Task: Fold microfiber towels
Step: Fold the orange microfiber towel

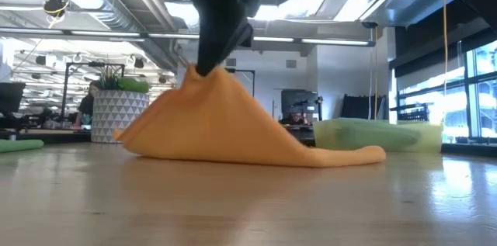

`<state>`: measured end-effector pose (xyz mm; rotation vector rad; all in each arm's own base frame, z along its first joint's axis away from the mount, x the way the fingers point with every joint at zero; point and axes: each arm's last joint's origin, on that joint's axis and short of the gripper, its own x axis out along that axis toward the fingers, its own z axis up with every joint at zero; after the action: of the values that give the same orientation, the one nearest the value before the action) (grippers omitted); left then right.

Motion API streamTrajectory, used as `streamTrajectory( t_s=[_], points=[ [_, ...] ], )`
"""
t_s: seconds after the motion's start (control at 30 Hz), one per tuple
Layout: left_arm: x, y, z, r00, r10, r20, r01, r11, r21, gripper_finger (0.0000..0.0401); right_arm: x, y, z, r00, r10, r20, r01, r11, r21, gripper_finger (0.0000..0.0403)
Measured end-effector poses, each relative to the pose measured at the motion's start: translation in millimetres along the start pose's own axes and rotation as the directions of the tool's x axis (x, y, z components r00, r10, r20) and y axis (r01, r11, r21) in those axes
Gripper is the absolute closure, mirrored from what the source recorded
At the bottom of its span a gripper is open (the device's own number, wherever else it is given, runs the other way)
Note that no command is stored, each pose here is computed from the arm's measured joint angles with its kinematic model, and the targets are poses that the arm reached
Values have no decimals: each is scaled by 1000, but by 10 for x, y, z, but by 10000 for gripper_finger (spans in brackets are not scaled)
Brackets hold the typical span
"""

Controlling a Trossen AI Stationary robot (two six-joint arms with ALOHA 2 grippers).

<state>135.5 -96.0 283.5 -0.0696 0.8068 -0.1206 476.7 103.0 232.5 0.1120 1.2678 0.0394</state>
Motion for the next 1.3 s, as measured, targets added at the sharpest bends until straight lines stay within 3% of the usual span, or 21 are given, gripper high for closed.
streamTrajectory(
  t_s=[0.13,0.27,0.4,0.57,0.83,0.97,1.2,1.3],
  points=[
    [128,-100,-7,999,12,-32,-11,999,32,338,-20,38,-42,1000,-13,-28,15,999,48,401],
    [246,-186,14,999,41,-16,-41,998,41,307,-61,48,-111,993,-98,-65,106,985,133,402],
    [319,-213,0,997,58,-43,-59,998,-29,296,-195,84,-192,976,-202,-80,214,956,200,402],
    [309,-240,-21,998,50,-49,-54,995,-82,297,-437,116,-242,972,-229,-54,234,930,284,399],
    [288,-287,-46,998,41,-41,-46,992,-118,297,-643,146,-473,906,-397,-150,422,813,401,391],
    [287,-297,-39,999,39,-28,-42,991,-130,295,-420,170,-586,880,-425,-214,475,803,359,382],
    [288,-340,36,999,3,48,6,984,-176,297,-37,80,-866,816,-464,-344,537,829,158,378],
    [294,-333,78,996,12,88,3,985,-174,295,22,41,-985,829,-439,-347,515,840,168,378]
  ],
)
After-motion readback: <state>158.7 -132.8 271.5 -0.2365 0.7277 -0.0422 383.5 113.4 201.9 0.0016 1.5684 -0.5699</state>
